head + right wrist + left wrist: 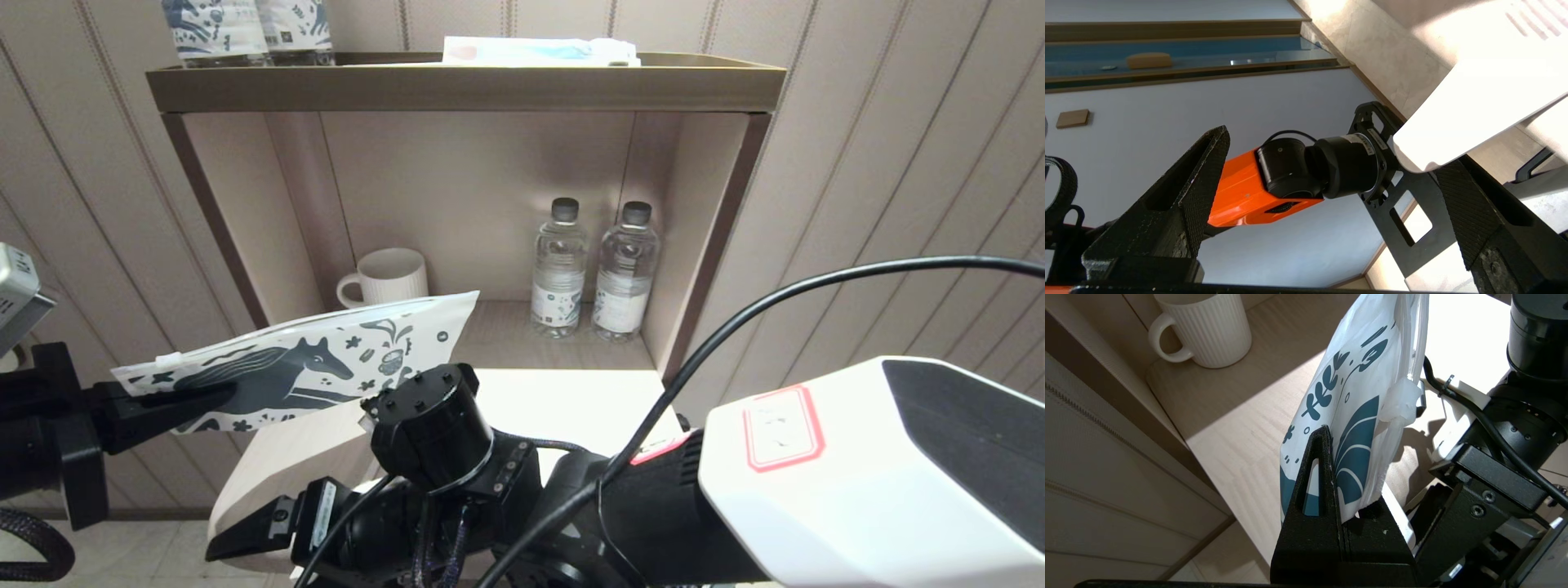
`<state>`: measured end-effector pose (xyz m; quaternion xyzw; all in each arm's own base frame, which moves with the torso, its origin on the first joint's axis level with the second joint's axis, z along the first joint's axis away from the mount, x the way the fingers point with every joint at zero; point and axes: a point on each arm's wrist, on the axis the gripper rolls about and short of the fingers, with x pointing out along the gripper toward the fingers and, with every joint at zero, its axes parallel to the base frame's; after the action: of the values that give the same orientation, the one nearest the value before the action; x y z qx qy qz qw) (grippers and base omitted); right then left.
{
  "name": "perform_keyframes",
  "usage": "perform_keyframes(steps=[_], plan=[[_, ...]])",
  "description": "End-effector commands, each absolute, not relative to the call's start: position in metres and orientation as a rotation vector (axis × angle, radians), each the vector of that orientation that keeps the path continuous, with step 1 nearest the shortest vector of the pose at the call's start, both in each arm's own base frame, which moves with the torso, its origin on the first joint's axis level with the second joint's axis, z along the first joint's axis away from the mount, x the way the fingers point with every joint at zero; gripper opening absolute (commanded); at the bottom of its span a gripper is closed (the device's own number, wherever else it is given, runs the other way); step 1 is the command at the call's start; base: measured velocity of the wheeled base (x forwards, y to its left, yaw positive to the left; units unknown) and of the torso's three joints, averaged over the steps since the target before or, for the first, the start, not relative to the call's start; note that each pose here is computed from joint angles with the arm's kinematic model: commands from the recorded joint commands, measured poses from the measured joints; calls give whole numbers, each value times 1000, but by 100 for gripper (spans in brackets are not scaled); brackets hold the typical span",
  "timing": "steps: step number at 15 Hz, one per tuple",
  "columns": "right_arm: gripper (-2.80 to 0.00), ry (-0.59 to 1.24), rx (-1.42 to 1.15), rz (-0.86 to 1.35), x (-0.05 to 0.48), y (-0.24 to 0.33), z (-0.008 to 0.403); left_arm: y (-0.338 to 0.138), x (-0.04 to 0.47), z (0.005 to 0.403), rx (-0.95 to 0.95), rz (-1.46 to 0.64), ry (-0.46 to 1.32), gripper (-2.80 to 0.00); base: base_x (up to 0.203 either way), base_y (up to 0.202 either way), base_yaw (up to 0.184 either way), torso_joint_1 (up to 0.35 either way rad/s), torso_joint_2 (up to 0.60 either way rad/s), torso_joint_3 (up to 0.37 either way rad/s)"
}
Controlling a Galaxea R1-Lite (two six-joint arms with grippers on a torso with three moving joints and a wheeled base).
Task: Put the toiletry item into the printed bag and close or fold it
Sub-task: Pick up the comb
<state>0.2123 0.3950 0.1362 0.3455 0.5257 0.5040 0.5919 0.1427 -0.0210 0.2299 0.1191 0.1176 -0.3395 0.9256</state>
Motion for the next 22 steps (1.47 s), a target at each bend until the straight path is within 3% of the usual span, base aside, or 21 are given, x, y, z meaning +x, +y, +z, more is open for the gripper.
perform_keyframes(steps=[1, 6, 7, 19, 22], plan=[[0, 1228, 810, 1167, 215, 395, 134, -21, 143, 229, 245, -701, 242, -280, 0, 0, 0, 0, 0, 0], [0, 1221, 814, 1151, 222, 394, 130, -21, 143, 228, 244, -704, 245, -280, 0, 0, 0, 0, 0, 0], [-280, 1221, 814, 1151, 222, 394, 131, -22, 144, 228, 243, -705, 248, -280, 0, 0, 0, 0, 0, 0], [-280, 1206, 819, 1164, 221, 392, 138, -23, 151, 223, 233, -715, 275, -280, 0, 0, 0, 0, 0, 0], [-280, 1163, 821, 1184, 217, 382, 160, -23, 150, 223, 228, -712, 276, -280, 0, 0, 0, 0, 0, 0]])
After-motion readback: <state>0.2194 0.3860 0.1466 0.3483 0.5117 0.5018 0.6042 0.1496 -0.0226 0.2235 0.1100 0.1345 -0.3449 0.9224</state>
